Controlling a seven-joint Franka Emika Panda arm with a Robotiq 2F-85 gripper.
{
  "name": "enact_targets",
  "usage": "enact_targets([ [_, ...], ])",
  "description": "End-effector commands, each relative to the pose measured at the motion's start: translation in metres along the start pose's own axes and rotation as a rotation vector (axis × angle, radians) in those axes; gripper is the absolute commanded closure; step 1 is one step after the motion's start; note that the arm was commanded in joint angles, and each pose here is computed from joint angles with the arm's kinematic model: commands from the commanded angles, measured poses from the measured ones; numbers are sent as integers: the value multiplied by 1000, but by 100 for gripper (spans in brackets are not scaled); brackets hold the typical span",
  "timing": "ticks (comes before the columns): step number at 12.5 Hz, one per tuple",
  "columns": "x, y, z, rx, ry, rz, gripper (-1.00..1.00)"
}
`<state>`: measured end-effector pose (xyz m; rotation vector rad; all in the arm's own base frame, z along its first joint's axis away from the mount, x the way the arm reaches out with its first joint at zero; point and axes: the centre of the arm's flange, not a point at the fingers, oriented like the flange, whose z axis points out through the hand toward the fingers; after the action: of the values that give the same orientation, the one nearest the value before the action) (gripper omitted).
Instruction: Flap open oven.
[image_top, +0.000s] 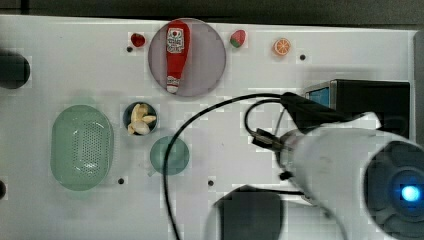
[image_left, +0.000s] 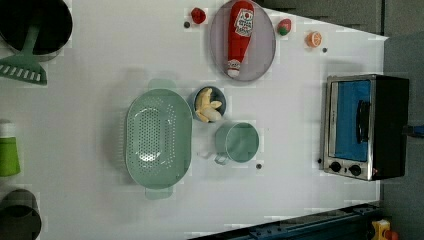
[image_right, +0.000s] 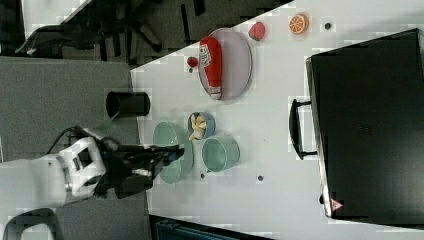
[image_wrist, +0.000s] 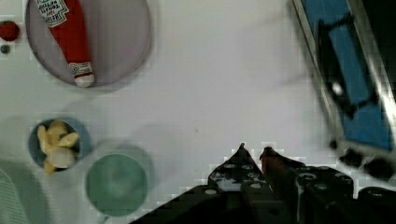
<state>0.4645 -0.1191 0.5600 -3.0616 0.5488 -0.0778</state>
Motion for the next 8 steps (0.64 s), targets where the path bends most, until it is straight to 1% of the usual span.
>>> enact_targets([
  [1, 20, 50, 23, -45, 1, -198, 65],
  [2, 26, 63, 31, -54, 2, -177, 65],
  [4, 35, 85, 50, -67, -13, -150, 65],
  [5, 38, 95, 60, -71, -21, -164, 65],
  [7, 44, 111, 86, -79, -37, -264, 65],
  [8, 47, 117, 102, -86, -32, -318, 65],
])
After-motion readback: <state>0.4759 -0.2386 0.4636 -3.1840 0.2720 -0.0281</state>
